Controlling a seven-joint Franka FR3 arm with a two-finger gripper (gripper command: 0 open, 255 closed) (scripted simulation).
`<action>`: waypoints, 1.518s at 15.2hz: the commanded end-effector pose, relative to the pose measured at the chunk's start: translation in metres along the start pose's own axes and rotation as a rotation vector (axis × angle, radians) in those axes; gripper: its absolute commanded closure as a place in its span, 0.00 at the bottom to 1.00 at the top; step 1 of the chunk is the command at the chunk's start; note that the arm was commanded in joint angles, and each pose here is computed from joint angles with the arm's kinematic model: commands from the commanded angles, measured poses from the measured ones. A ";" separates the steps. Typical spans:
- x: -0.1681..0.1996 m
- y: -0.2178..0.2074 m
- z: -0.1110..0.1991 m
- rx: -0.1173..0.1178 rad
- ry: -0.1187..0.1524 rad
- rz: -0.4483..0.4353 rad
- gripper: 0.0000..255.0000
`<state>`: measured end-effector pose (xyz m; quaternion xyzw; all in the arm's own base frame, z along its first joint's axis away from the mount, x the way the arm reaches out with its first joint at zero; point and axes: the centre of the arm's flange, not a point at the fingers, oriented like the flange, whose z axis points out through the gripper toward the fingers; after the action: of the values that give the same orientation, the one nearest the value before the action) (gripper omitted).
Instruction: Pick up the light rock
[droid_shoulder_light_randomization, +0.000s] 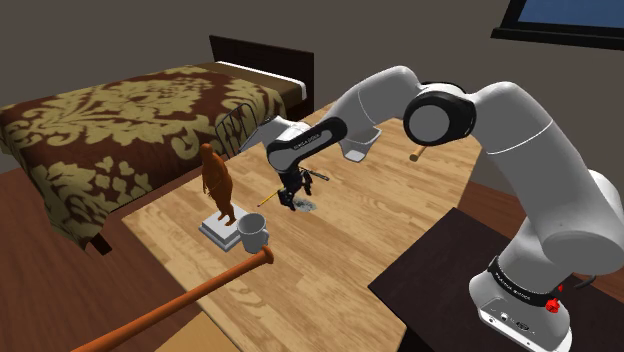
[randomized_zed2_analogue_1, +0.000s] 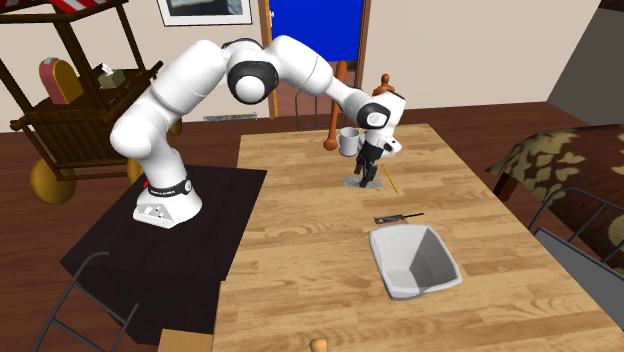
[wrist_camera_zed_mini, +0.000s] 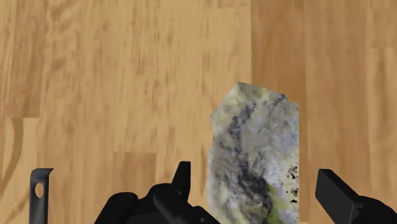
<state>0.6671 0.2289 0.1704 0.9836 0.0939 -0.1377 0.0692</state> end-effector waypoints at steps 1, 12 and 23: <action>0.002 -0.001 0.009 0.000 0.000 0.000 0.00; 0.002 -0.001 0.009 0.000 0.000 0.000 1.00; -0.014 0.005 -0.046 0.000 0.000 0.000 1.00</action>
<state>0.6665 0.2291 0.2131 0.9836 0.0940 -0.1374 0.0691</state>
